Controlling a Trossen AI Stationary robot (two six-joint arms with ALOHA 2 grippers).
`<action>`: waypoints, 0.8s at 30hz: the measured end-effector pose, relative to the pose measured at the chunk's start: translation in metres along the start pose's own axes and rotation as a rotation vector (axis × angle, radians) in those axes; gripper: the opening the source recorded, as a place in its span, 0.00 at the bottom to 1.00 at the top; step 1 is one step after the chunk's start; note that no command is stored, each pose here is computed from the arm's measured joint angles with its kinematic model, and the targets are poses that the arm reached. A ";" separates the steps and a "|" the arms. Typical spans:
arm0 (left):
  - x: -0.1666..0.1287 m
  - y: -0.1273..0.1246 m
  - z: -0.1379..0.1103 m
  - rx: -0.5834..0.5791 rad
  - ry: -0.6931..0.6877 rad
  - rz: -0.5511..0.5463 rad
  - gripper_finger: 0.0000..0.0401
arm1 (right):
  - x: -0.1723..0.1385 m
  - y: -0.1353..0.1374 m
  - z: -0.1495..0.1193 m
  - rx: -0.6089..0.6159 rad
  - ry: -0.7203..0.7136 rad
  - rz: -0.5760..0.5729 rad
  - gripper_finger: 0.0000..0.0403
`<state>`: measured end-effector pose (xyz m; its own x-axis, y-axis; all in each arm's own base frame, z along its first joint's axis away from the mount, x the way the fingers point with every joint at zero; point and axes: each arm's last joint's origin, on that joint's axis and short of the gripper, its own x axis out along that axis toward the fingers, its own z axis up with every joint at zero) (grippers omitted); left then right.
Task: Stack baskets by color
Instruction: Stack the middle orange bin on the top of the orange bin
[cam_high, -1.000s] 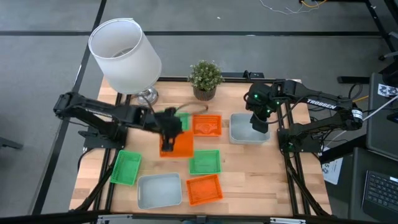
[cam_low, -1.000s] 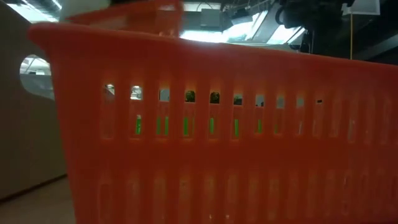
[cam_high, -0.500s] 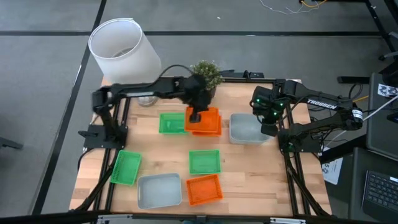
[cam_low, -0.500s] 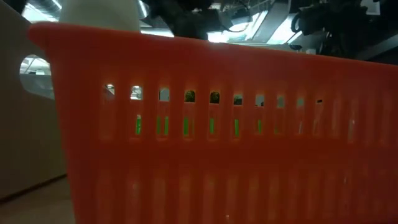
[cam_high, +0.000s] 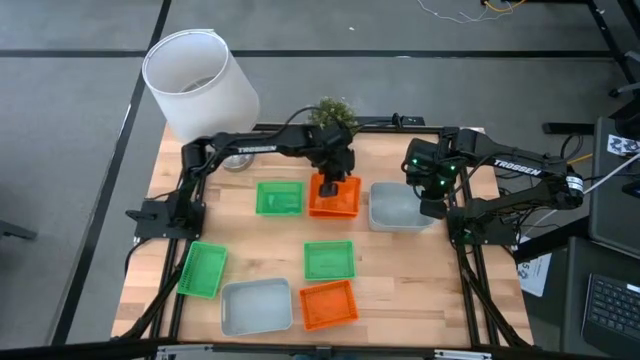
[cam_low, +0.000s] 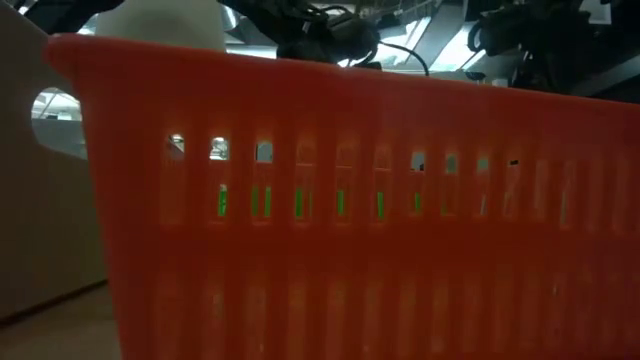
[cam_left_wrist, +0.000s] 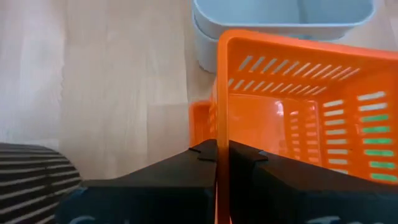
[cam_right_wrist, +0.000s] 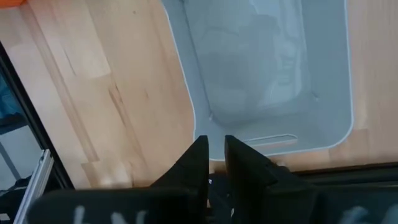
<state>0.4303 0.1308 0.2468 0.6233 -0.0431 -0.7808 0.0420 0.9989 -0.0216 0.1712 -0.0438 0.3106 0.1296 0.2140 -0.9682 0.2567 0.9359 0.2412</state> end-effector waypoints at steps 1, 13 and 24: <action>0.001 0.000 0.000 -0.015 0.006 0.006 0.00 | 0.000 0.000 0.000 -0.001 0.000 0.000 0.13; 0.006 -0.005 -0.008 -0.024 0.066 0.075 0.00 | 0.000 0.000 0.000 0.001 0.000 0.000 0.13; 0.009 -0.008 -0.007 -0.038 0.058 0.065 0.00 | 0.000 0.000 0.000 -0.002 0.000 0.000 0.13</action>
<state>0.4307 0.1223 0.2354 0.5770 0.0224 -0.8164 -0.0279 0.9996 0.0077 0.1712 -0.0438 0.3106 0.1300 0.2140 -0.9681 0.2549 0.9364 0.2412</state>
